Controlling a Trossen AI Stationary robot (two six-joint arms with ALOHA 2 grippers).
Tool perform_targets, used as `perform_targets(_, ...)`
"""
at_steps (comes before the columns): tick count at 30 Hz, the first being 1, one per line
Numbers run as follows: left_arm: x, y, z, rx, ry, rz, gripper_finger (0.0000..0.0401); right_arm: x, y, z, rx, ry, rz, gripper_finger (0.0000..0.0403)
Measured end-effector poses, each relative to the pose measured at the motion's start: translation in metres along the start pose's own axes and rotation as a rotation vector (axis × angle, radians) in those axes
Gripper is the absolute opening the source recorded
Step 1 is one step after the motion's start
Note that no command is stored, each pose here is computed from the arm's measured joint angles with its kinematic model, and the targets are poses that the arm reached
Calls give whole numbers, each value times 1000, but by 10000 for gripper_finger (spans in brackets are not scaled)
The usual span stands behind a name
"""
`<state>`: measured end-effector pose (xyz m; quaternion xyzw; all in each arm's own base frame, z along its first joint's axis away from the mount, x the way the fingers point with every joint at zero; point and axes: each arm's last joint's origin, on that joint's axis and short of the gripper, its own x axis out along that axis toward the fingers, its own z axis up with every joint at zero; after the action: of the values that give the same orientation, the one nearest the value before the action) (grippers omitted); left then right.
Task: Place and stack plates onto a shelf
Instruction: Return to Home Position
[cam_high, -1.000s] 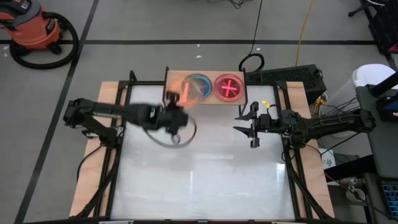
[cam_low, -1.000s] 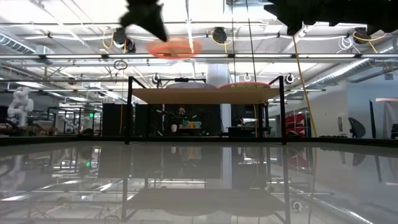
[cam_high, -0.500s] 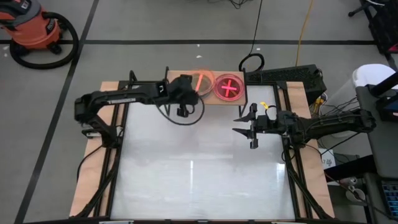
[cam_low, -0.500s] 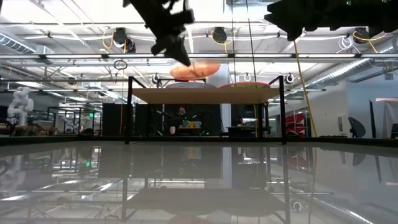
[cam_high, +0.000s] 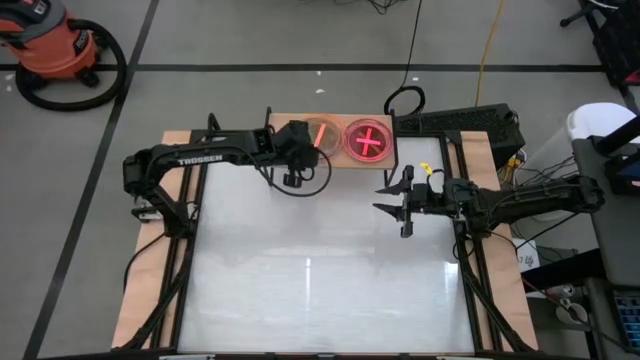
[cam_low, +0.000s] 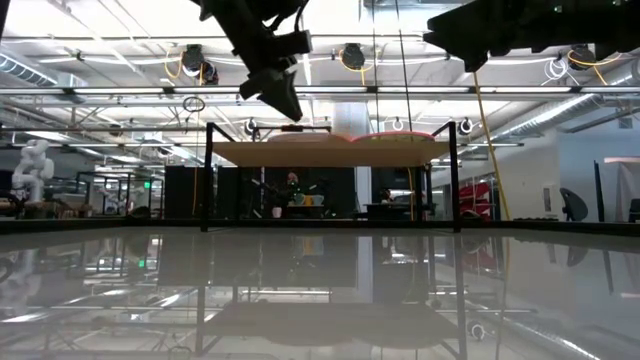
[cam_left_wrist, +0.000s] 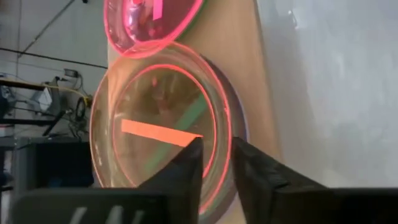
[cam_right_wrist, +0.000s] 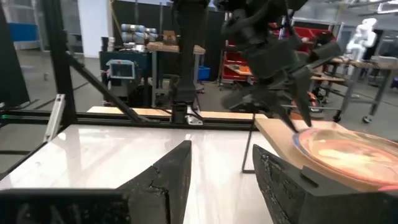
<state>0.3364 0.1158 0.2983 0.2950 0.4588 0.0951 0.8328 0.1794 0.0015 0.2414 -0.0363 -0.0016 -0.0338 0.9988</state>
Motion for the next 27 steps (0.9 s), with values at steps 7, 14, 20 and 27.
perform_targets(7,-8,-3,2,-30,53,57,156,0,-1,-2,8,18,-39,152)
perform_targets(14,-79,-1,21,-158,-111,169,160,-3,-1,-10,-3,111,-32,152)
perform_targets(20,-160,-7,6,-292,-289,180,95,-26,-2,-1,-1,201,-12,152)
perform_targets(27,-204,-37,-41,-351,-455,160,11,-59,-3,14,2,95,29,145)
